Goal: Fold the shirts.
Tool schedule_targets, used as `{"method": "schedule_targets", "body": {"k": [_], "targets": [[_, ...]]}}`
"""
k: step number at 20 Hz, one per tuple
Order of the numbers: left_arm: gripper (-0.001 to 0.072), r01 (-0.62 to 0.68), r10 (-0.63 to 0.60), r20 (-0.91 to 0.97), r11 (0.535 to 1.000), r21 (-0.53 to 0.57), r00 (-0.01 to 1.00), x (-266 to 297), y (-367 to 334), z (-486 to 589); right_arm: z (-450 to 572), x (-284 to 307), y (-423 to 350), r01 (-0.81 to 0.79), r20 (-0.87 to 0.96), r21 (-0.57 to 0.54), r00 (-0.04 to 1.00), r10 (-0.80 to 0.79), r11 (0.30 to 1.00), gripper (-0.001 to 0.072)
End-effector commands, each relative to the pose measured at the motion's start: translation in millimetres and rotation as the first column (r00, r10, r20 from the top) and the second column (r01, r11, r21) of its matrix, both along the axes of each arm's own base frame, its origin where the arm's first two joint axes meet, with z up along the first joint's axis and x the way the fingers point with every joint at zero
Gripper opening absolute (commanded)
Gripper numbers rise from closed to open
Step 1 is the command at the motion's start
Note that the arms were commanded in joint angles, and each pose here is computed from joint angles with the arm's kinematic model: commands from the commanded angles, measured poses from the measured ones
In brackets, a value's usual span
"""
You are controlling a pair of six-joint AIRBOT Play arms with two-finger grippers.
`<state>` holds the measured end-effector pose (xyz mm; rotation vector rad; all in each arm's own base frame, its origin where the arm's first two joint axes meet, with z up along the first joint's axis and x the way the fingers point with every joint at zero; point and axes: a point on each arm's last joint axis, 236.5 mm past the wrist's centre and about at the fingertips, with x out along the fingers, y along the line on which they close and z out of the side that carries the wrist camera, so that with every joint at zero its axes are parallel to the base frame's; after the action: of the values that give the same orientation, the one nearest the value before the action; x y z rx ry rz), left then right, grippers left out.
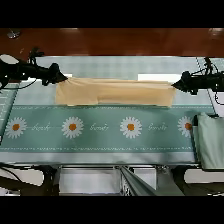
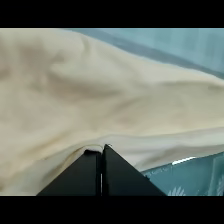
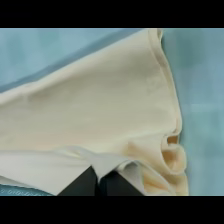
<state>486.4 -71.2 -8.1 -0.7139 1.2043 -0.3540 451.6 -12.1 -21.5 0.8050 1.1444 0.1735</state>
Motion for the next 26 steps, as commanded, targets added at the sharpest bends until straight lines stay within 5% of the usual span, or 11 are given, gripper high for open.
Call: {"method": "schedule_targets", "body": {"k": [1, 5, 6, 7, 8, 13, 16, 20, 26], "targets": [[0.0037, -0.009, 0.008, -0.029, 1.0, -0.024, 1.0, 30.5, -0.4, -11.5, -9.1, 20.9, -4.6, 0.017, 0.0, 0.024, 1.0, -0.017, 1.0, 0.0018], [0.0044, -0.005, 0.004, -0.034, 1.0, -0.021, 0.999, 37.8, 0.7, -20.8, -23.9, 23.6, 1.9, 0.012, -0.019, 0.035, 1.0, -0.011, 0.999, 0.002], [0.0224, 0.001, -0.002, -0.043, 1.0, -0.024, 0.999, 36.0, -0.5, -23.8, -26.6, 27.3, 5.9, 0.003, -0.005, 0.029, 1.0, -0.002, 1.0, 0.0116], [0.0711, 0.017, -0.019, -0.061, 0.999, -0.031, 0.998, 30.8, -2.8, -24.9, -28.8, 31.0, 11.4, -0.002, 0.003, 0.024, 1.0, 0.002, 1.0, 0.0487], [0.0702, 0.048, -0.051, -0.074, 0.998, -0.037, 0.996, 23.4, -3.6, -24.0, -28.9, 33.2, 12.9, -0.009, 0.015, 0.013, 1.0, 0.009, 1.0, 0.0623], [0.0701, 0.08, -0.049, -0.232, 0.989, 0.125, 0.972, -23.5, 65.8, -24.4, -32.9, 10.8, -31.7, 0.05, -0.072, 0.022, 0.996, -0.048, 0.999, 0.0623], [0.07, -0.007, 0.031, -0.109, 0.977, 0.213, 0.994, -14.5, 87.7, 4.1, -56.6, -24.9, -61.4, 0.055, -0.228, -0.075, 0.971, -0.071, 0.996, 0.0623], [0.0701, -0.109, 0.07, 0.165, 0.965, 0.24, 0.984, -0.3, 57.3, 57.2, -63.0, -24.2, -28.3, 0.002, -0.25, 0.017, 0.968, 0.003, 1.0, 0.0623], [0.07, 0.062, -0.094, 0.176, 0.982, 0.178, 0.98, -25.9, -26.3, 70.3, -78.3, -20.3, 33.5, -0.107, -0.267, 0.072, 0.956, 0.123, 0.992, 0.0583]]}}
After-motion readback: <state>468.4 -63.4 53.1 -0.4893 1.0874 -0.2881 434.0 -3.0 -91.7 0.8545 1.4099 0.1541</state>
